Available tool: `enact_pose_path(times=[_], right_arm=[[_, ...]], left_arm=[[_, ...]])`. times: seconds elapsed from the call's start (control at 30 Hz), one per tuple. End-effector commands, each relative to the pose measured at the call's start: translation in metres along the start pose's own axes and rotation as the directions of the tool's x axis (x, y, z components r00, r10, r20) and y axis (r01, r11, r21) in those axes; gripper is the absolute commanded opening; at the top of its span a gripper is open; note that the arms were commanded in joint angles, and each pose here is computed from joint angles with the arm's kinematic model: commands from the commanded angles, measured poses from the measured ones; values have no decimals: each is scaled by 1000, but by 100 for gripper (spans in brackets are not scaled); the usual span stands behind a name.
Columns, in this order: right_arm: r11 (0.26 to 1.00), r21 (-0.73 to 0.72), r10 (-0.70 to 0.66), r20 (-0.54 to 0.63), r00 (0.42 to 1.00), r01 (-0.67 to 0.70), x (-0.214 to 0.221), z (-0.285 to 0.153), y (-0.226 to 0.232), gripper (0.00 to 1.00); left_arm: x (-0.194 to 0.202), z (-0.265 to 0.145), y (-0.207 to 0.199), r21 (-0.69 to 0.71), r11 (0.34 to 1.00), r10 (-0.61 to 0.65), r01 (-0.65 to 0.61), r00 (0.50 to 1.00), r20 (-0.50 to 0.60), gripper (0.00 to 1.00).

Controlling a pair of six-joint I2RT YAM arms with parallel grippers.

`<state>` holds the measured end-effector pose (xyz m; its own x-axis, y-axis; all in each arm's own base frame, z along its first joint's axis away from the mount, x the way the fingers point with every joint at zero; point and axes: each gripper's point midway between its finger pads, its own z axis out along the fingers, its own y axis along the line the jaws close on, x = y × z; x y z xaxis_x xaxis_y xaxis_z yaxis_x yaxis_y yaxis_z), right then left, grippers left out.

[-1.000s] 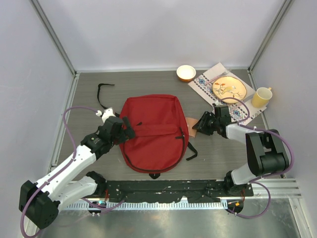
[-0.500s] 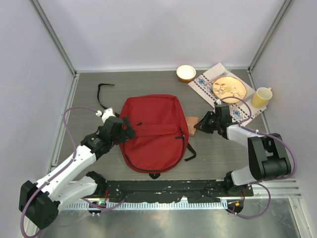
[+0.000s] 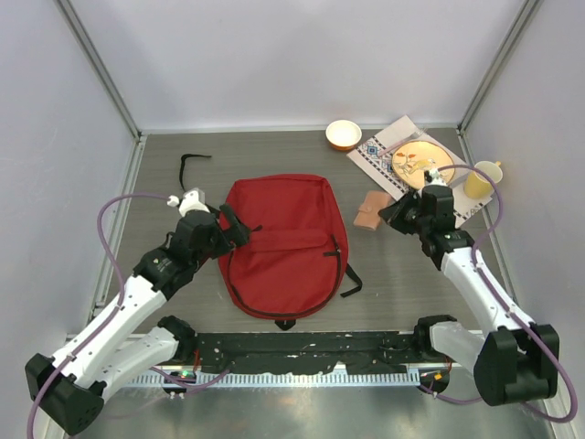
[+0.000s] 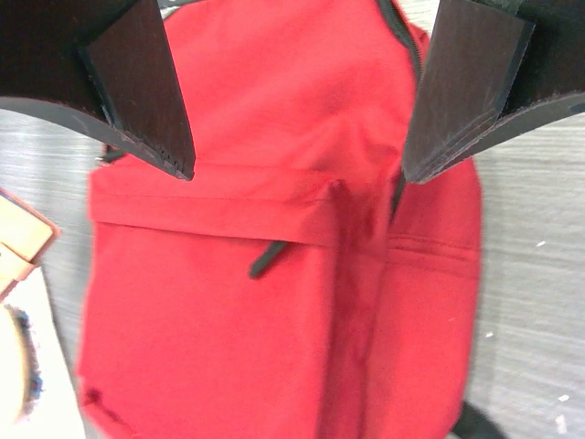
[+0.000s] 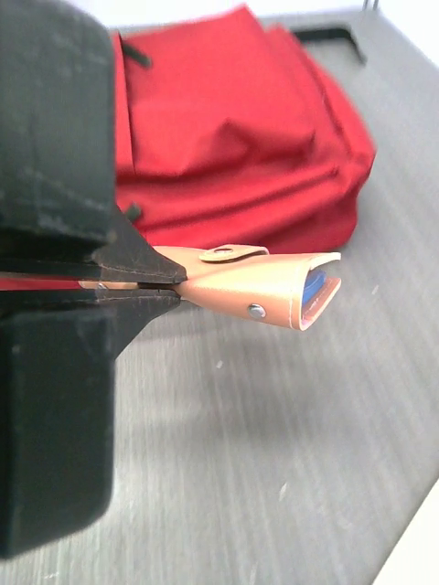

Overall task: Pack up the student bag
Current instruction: Pick up the personal item from the center of the board.

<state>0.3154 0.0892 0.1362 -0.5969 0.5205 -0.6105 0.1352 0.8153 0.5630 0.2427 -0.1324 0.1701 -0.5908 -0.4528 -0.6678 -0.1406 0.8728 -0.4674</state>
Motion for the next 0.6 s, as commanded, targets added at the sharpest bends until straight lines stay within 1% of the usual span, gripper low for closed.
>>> enact_pose_path(times=[0.0,0.03,0.07,0.1,0.13,0.17,0.23,0.27,0.33,0.4,0.43,0.47,0.5,0.57], right_arm=[[966,-255,-26,90,996,49,-40,-35,69,1],[951,-305,-31,84,996,55,-41,-40,81,1],[938,-342,-32,71,997,54,-41,-43,89,1],[905,-421,-50,50,997,67,-38,-50,106,1],[889,-454,-48,34,998,58,-36,-52,114,1],[873,-484,-56,34,998,66,-36,-54,122,1],[845,-530,-83,4,997,72,-25,-58,137,1],[827,-557,-89,16,996,83,-26,-60,146,1],[795,-601,-107,-9,994,80,-16,-63,158,1],[769,-637,-93,-20,996,59,-14,-67,169,1],[750,-660,-103,-50,993,45,-5,-69,174,1],[730,-683,-85,-48,995,30,-7,-73,181,1],[725,-688,-81,-58,995,19,-3,-72,181,1],[703,-711,-87,-73,994,9,3,-74,189,1]], left_arm=[[-37,-21,-54,210,978,-37,20,997,75,100],[-36,-23,-65,260,966,-30,15,998,54,99],[-43,-26,-78,316,949,-43,18,996,74,100],[-46,-28,-87,352,936,-47,17,996,76,99],[-47,-27,-96,386,922,-53,22,996,68,100],[-52,-32,-113,457,889,-62,23,996,71,100],[-49,-30,-129,515,857,-60,31,997,41,100],[-52,-33,-141,565,824,-78,46,996,32,100],[-53,-29,-150,593,803,-89,61,996,18,99],[-51,-26,-162,636,768,-105,81,995,0,100],[-58,-29,-170,670,738,-122,79,992,17,100],[-52,-22,-170,671,736,-120,90,993,-1,100],[-50,-23,-175,689,717,-128,108,992,-22,100],[-52,-22,-182,716,689,-136,113,990,-26,100]])
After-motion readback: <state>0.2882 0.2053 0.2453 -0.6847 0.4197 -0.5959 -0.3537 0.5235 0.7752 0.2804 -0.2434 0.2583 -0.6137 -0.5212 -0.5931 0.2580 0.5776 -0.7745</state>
